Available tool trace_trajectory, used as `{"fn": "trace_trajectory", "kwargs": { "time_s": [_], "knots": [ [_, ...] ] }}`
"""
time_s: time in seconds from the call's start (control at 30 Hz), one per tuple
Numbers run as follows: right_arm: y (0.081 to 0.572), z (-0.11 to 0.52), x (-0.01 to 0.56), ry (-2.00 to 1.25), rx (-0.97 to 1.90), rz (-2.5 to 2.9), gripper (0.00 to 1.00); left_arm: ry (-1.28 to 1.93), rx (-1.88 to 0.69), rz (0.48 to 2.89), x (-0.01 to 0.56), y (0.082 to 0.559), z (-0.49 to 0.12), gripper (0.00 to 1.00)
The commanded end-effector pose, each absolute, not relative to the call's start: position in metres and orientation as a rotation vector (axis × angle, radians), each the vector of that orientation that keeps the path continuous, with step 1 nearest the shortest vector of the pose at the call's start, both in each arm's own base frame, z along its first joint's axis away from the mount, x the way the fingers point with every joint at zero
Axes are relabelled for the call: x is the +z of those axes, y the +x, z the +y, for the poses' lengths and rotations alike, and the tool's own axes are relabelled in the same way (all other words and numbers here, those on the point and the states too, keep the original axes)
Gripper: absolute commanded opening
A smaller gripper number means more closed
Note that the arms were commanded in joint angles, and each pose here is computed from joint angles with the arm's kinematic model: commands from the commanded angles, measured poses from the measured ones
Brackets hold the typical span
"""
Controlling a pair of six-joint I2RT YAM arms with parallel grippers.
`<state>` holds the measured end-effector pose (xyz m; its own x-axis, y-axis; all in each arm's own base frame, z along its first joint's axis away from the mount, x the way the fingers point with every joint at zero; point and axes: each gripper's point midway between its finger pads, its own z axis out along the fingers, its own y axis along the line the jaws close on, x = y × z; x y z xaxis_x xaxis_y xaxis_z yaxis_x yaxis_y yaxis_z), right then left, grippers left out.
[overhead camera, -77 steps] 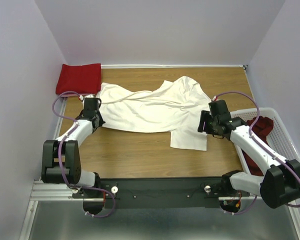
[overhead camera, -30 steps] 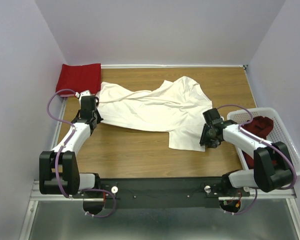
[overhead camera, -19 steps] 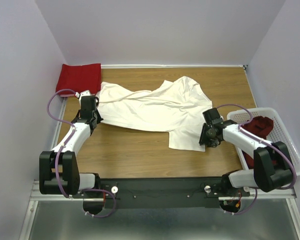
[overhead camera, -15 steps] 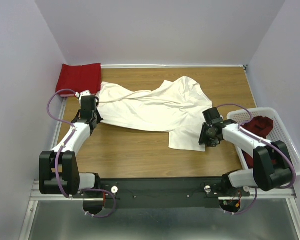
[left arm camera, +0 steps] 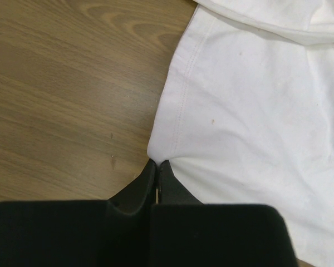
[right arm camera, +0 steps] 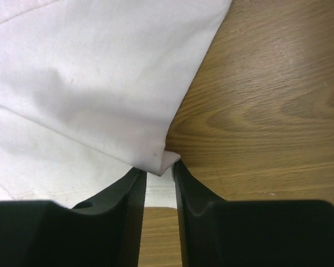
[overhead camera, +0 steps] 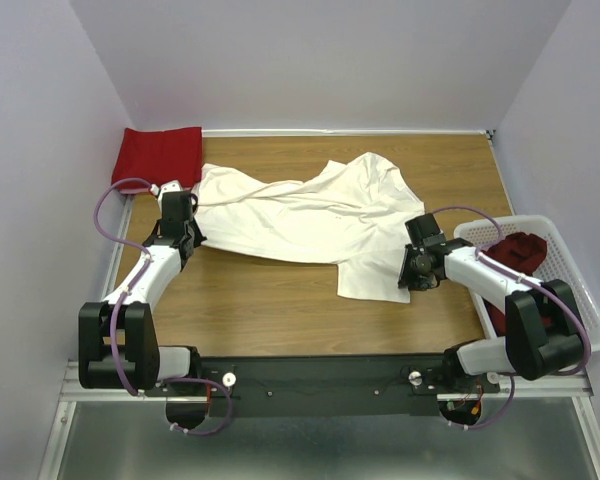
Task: Fold and stack the t-shirts
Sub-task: Flatten the tshirt out
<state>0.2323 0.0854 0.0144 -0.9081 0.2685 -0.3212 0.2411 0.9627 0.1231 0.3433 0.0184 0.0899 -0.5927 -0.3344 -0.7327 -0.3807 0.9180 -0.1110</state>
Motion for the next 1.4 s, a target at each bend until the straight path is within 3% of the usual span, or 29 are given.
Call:
{"fn": "trace_trajectory", "kwargs": {
  "time_s": [0.0, 0.1, 0.27, 0.5, 0.63, 0.73, 0.77, 0.9, 1.03, 1.13, 1.37],
  "knots": [
    [0.212, 0.086, -0.005, 0.382, 0.118, 2.855, 0.32, -0.497, 0.065, 2.218, 0.098, 0.350, 0.020, 0.00],
    [0.210, 0.085, -0.007, 0.387, 0.111, 2.858, 0.25, -0.498, 0.064, 2.223, 0.096, 0.349, 0.019, 0.00],
    [0.224, 0.079, 0.006, 0.400, 0.076, 2.783, 0.04, -0.496, 0.048, 2.224, 0.097, 0.353, 0.017, 0.00],
    [0.284, 0.078, 0.059, 0.398, 0.042, 2.578, 0.01, -0.513, -0.016, 2.138, 0.133, 0.378, 0.011, 0.00],
    [0.357, 0.087, 0.145, 0.387, 0.069, 2.341, 0.01, -0.508, -0.052, 2.048, 0.189, 0.411, 0.010, 0.00],
    [0.391, 0.083, 0.200, 0.362, 0.033, 2.205, 0.01, -0.502, -0.074, 1.931, 0.259, 0.436, 0.011, 0.00],
    [0.408, 0.084, 0.246, 0.364, 0.057, 2.103, 0.01, -0.489, -0.093, 1.849, 0.302, 0.444, 0.010, 0.00],
    [0.425, 0.073, 0.356, 0.354, 0.046, 1.860, 0.01, -0.456, -0.141, 1.656, 0.405, 0.438, 0.010, 0.00],
    [0.401, 0.056, 0.454, 0.336, 0.047, 1.652, 0.01, -0.417, -0.172, 1.447, 0.498, 0.394, 0.011, 0.00],
    [0.363, 0.045, 0.513, 0.299, 0.084, 1.519, 0.01, -0.354, -0.218, 1.280, 0.557, 0.331, 0.007, 0.00],
    [0.257, 0.030, 0.602, 0.189, 0.196, 1.267, 0.01, -0.258, -0.267, 1.040, 0.625, 0.217, 0.000, 0.00]
  ]
}}
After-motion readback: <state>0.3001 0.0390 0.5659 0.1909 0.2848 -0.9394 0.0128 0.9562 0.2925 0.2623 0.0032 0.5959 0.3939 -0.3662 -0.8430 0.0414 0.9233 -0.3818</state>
